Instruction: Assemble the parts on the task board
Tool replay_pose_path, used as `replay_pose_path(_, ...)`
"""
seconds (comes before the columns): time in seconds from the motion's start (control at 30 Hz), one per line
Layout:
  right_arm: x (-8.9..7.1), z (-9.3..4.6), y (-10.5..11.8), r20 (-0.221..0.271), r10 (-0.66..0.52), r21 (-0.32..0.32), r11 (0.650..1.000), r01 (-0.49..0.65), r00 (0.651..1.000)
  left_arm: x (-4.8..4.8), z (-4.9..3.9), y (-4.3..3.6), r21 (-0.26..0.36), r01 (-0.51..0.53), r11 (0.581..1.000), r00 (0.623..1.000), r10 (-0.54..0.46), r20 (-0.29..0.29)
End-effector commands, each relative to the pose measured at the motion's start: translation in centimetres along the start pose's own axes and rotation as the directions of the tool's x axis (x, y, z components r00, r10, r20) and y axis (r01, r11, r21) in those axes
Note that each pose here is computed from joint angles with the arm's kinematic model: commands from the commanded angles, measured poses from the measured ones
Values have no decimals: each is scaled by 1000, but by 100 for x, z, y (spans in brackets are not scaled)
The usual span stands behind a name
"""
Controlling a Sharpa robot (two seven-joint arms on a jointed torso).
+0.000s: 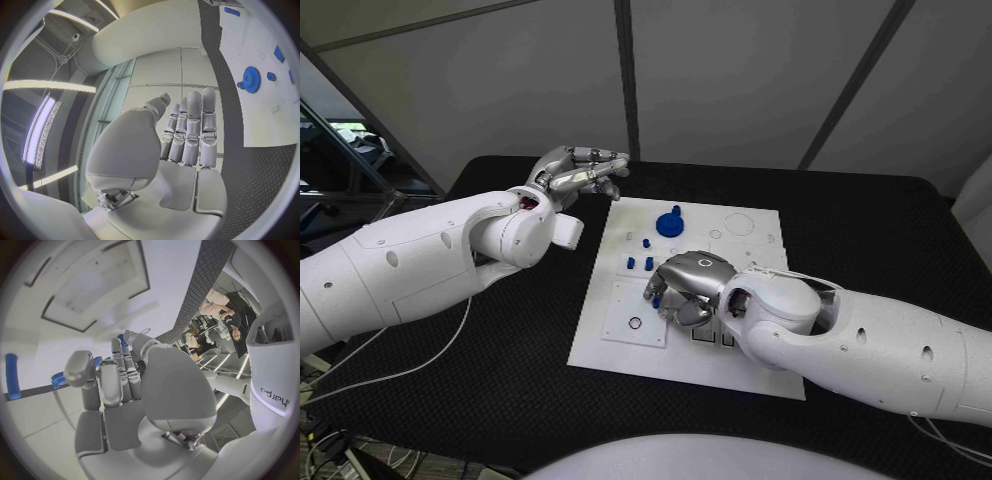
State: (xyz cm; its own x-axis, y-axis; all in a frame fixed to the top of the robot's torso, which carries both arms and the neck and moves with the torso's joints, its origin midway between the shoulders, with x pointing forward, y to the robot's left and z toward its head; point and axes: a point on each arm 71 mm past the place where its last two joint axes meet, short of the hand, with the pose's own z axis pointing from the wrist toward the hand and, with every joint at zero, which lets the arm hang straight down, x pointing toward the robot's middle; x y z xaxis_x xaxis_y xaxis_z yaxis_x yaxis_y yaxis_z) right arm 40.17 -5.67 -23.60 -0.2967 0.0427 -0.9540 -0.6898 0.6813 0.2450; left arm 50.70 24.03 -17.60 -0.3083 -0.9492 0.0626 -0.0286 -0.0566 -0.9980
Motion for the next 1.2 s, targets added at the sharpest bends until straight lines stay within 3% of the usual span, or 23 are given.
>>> replay_pose_path(0.03, -23, -33, -17, 35, 3, 27, 1000, -4, 999, 9, 2, -5, -2, 7, 1000, 1000, -7, -16)
replay_pose_path(0.27, -68, -115, -1, 79, 17, 11, 1000, -18, 997, 2, 4, 0, -5, 6, 1000, 1000, -7, -15)
replay_pose_path(0.43, -155, -254, 18, 153, 39, -12, 999, -37, 987, -6, 5, 6, -7, 6, 1000, 1000, -6, -14)
replay_pose_path(0.57, -295, -363, -33, 212, 48, -8, 999, -48, 976, -10, 4, 12, -9, 6, 1000, 1000, -6, -15)
replay_pose_path(0.73, -551, -510, -247, 264, 44, 45, 997, -57, 964, -5, -2, 37, -16, 4, 1000, 1000, -5, -18)
replay_pose_path(0.83, -620, -587, -370, 250, 28, 83, 995, -51, 968, 2, -4, 47, -19, 4, 1000, 1000, -5, -21)
replay_pose_path(1.03, -638, -751, -627, 161, -32, 180, 984, 3, 986, 10, -6, 62, -23, 4, 1000, 1000, -4, -24)
replay_pose_path(1.2, -614, -824, -732, 95, -55, 222, 974, 32, 994, 21, -4, 69, -25, 5, 1000, 1000, -5, -28)
